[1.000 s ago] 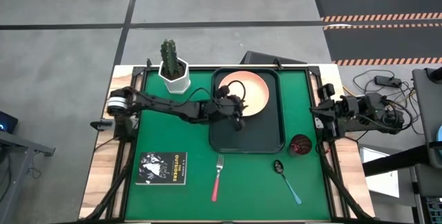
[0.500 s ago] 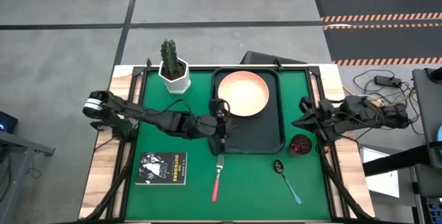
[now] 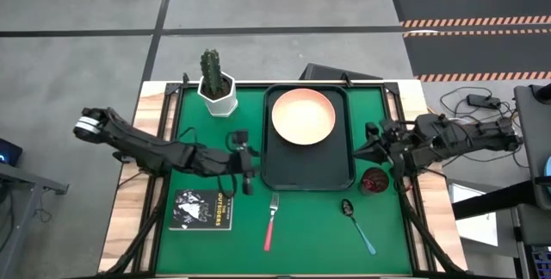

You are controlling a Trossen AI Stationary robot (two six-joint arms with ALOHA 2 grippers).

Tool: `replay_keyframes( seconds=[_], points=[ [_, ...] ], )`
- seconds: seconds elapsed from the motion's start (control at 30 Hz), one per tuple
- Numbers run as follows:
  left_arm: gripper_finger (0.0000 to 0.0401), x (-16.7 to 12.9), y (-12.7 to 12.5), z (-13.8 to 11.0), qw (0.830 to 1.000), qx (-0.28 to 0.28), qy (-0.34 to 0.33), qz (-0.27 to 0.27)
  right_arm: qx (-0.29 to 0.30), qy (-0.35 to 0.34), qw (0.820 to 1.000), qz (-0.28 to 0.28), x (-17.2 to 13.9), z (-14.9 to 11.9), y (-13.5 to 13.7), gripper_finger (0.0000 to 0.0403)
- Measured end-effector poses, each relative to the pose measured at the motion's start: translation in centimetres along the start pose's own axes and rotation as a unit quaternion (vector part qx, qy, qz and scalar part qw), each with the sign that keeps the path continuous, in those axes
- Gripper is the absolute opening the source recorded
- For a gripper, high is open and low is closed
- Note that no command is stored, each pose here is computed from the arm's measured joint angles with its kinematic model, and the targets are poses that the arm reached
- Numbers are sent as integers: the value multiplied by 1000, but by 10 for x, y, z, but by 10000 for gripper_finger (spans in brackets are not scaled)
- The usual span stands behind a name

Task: Pick and place plate/cup/fork/spoon on tray
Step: Put the red cup on the black serving tray to the top left of the light orange plate

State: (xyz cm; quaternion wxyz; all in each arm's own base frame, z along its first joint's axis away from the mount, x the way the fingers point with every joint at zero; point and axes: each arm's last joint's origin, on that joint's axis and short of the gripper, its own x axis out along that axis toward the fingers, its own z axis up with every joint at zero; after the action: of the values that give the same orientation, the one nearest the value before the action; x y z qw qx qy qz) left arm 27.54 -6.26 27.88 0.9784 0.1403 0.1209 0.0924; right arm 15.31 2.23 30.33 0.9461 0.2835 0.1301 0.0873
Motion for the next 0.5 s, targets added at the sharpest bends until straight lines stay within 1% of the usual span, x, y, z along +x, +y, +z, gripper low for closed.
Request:
replay_keyframes(
  seconds=[0.2,0.33,0.43,0.5],
  points=[
    [75,-21,8,-17,999,-25,-41,9,51,42,996,-68,11,15,8,9],
    [75,-31,12,-23,997,-38,-64,13,90,87,987,-102,18,19,12,9],
    [75,-33,13,-26,997,-48,-64,12,125,144,971,-143,24,17,14,9],
    [75,-34,13,-27,996,-51,-67,12,145,184,957,-173,24,18,19,9]
  ],
)
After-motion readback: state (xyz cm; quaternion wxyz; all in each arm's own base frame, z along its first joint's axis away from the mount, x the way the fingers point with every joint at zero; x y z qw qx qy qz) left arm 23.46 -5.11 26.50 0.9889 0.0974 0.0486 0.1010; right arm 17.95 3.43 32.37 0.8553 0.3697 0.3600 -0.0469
